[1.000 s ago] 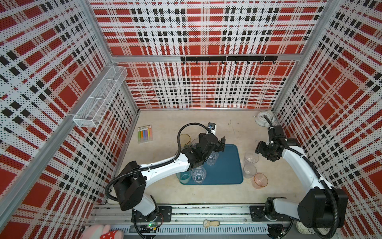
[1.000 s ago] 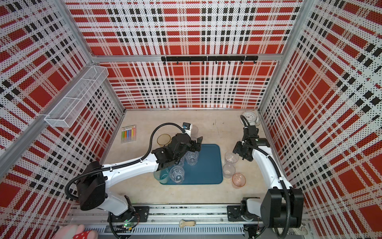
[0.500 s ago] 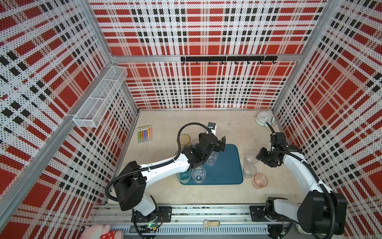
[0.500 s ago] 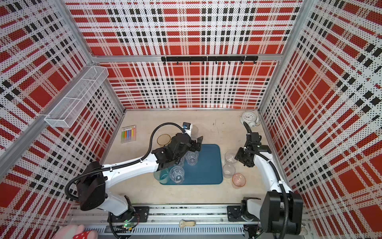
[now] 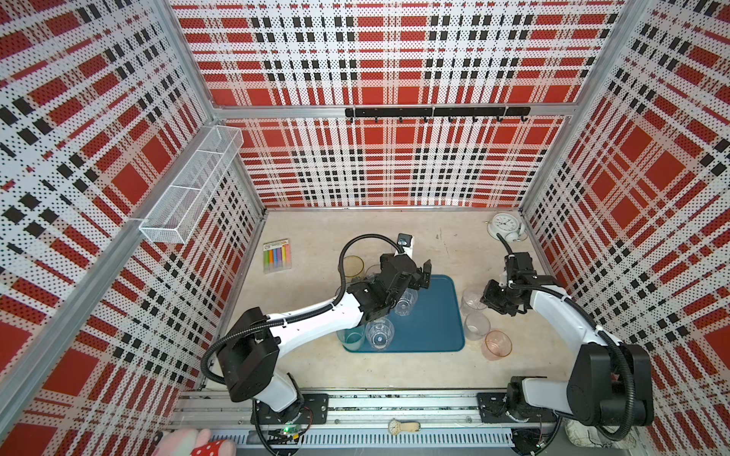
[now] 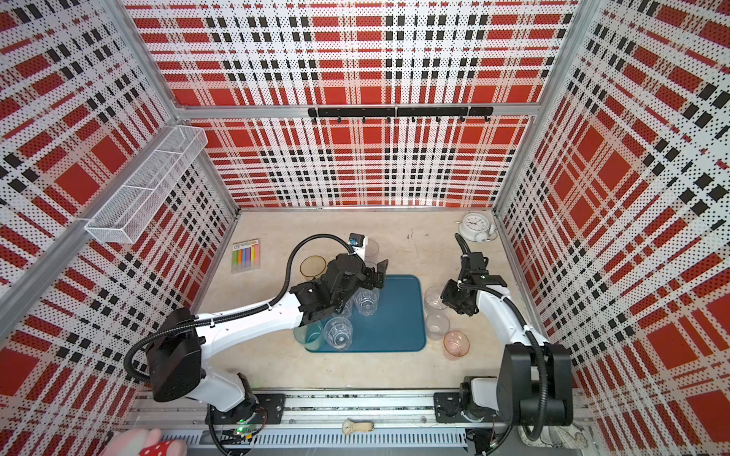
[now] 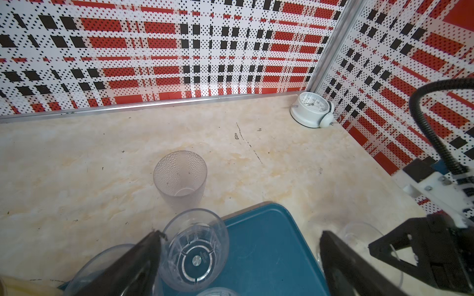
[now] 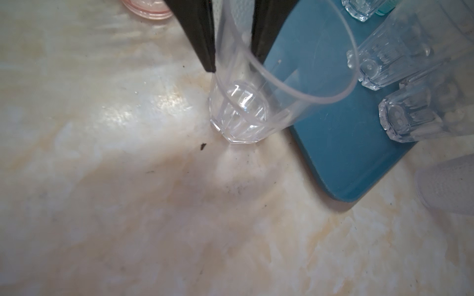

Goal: Place the glasses into the tray
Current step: Pick up the glass from the middle-right of the table.

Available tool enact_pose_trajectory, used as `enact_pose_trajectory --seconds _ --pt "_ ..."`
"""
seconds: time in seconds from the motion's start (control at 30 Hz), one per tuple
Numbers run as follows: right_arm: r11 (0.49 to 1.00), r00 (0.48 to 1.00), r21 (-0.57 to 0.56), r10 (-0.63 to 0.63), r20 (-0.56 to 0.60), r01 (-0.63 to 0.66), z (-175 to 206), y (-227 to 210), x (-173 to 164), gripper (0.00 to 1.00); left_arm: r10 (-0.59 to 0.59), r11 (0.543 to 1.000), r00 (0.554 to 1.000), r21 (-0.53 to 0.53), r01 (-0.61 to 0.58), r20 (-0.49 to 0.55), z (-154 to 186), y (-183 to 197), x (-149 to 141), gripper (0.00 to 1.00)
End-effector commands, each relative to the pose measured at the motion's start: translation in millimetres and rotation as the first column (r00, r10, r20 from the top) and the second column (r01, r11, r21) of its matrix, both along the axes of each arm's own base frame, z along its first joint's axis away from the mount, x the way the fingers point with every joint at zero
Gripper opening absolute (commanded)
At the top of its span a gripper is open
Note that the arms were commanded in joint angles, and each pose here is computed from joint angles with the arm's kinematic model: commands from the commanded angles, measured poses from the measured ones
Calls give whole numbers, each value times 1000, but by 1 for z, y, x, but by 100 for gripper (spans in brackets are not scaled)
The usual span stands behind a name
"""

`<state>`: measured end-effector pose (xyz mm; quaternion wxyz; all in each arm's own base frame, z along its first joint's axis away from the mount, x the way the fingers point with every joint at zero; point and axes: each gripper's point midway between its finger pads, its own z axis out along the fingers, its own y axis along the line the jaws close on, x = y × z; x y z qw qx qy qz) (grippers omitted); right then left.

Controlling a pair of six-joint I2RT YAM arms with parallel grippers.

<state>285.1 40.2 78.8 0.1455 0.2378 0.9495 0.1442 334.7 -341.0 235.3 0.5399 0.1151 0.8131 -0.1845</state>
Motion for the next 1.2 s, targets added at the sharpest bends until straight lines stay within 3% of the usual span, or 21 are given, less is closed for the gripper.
enact_pose_trajectory --seconds 0.0,0.4,0.63,0.9,1.17 --pt "1000 998 19 -10 57 9 9 7 20 25 4 1000 1000 -12 -4 13 6 -1 -2 98" --pt "998 999 -65 24 48 -21 7 -3 27 8 27 1000 999 -3 -27 16 5 6 -2 98" --pt "995 997 -99 38 68 -31 27 -8 34 3 33 999 999 -10 -33 20 7 6 -1 98" --pt "963 982 -213 181 58 -165 70 -1 29 1 98 995 994 6 -98 49 12 27 -2 98" --pt "884 930 -302 368 -22 -357 100 59 -13 1 204 978 974 31 -208 101 27 63 5 98"
